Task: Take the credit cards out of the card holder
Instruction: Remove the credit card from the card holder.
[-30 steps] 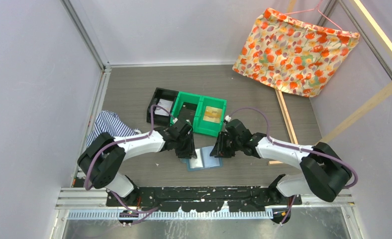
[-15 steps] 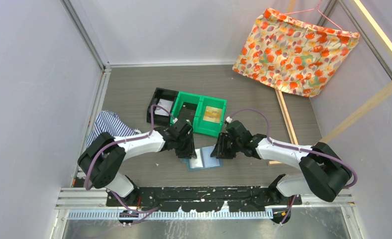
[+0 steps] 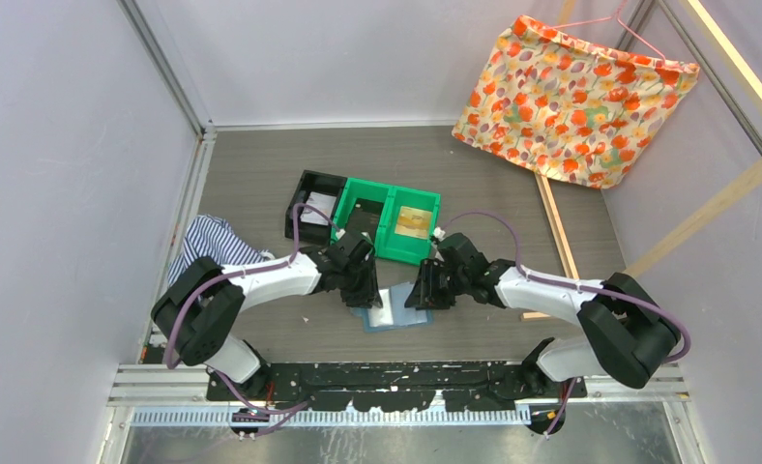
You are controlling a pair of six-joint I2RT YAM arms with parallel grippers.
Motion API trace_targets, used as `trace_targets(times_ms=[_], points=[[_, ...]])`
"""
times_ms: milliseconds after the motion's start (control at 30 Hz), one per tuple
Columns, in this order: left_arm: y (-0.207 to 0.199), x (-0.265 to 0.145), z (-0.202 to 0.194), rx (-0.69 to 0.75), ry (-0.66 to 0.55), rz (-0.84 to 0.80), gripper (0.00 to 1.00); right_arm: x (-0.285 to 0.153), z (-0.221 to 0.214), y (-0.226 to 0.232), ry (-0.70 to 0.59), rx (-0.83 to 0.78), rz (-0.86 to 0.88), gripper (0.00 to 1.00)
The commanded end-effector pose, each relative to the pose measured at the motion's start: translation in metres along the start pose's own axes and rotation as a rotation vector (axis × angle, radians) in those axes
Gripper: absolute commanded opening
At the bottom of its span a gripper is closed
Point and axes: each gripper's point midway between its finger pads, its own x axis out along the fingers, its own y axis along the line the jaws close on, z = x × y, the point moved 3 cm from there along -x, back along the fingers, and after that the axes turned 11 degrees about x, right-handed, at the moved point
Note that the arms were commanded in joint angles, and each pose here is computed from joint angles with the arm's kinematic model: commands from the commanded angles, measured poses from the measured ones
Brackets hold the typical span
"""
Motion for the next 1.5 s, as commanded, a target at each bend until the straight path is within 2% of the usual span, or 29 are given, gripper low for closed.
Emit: trace_targets(times_ms=[0, 200, 500, 633, 867, 967, 1033, 1167, 1300, 1467], points=[[0.003, 0.007, 0.001, 0.011, 0.005, 0.021, 0.32, -0.002, 0.005, 0.028, 0.021, -0.061, 0.113, 0.38], [0.002, 0.003, 0.002, 0.019, 0.010, 0.019, 0.32, -0.004, 0.003, 0.041, 0.053, -0.081, 0.166, 0.38], [0.006, -0.023, 0.004, 0.026, -0.042, 0.046, 0.31, -0.001, 0.006, 0.065, 0.067, -0.118, 0.211, 0.38], [0.013, -0.048, 0.009, -0.003, -0.119, 0.085, 0.31, 0.009, 0.008, 0.078, 0.076, -0.130, 0.240, 0.38], [0.040, -0.104, 0.025, -0.060, -0.324, 0.221, 0.30, 0.029, 0.000, 0.086, 0.133, -0.144, 0.233, 0.38], [0.035, -0.120, 0.031, -0.056, -0.408, 0.173, 0.30, 0.034, -0.005, 0.093, 0.173, -0.135, 0.256, 0.38], [0.026, -0.122, 0.032, -0.040, -0.421, 0.108, 0.31, 0.033, -0.005, 0.094, 0.181, -0.135, 0.254, 0.38], [0.009, -0.117, 0.034, -0.011, -0.411, 0.066, 0.26, 0.016, 0.006, 0.093, 0.076, -0.150, 0.252, 0.41], [-0.019, -0.104, 0.039, 0.033, -0.433, -0.032, 0.29, -0.001, 0.020, 0.072, -0.034, -0.094, 0.227, 0.42], [-0.029, -0.064, 0.033, 0.052, -0.314, -0.066, 0.29, -0.011, 0.029, 0.032, -0.134, 0.043, 0.154, 0.43]])
